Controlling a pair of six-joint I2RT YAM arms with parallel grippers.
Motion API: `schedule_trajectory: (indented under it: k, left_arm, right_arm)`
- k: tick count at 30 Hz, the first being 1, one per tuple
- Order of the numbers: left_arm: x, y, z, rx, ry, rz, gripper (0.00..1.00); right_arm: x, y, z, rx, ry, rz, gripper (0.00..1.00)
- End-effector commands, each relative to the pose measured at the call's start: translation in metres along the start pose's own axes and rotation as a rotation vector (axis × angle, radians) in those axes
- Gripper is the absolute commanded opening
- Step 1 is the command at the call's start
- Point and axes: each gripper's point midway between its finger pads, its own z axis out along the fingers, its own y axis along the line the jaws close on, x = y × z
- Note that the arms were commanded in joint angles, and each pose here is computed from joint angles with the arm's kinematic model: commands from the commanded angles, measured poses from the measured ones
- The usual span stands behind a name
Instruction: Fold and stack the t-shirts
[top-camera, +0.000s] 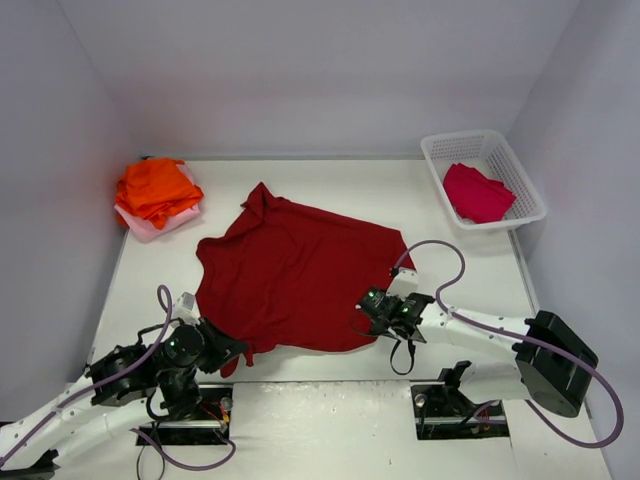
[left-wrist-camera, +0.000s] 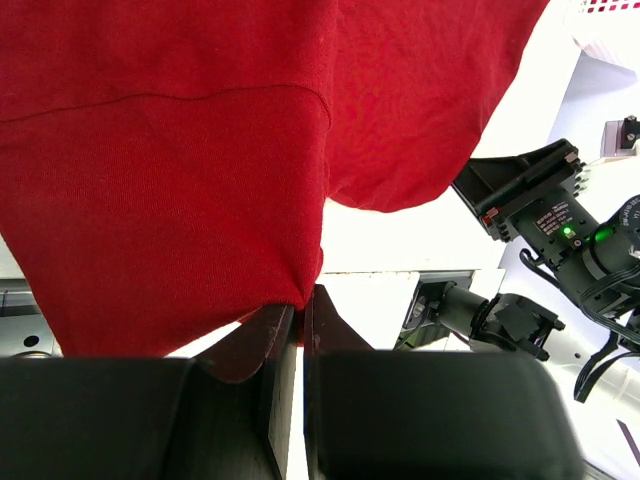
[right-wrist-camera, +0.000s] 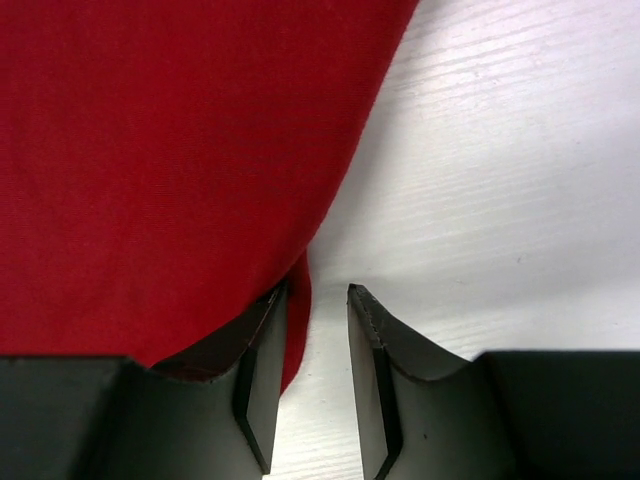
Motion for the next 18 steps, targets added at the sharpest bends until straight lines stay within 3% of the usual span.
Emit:
schedule_trajectory:
  k: [1,6,18]
  left_arm:
    - [-0.004,-0.008,-0.002,0.019,-0.014,-0.020,0.00]
    - [-0.003,-0.006,-0.001,0.012,-0.014,-0.019,0.00]
    - [-0.003,-0.006,-0.002,0.019,-0.012,-0.025,0.00]
  right_arm:
    - [-0.014,0.012,-0.003,-0.018,-0.061,0.030,0.28]
    - [-0.015,0.015,-0.002,-0.021,-0.063,0.025,0.29]
    - [-0.005,0.016,0.004,-0.011,-0.045,0.009,0.03]
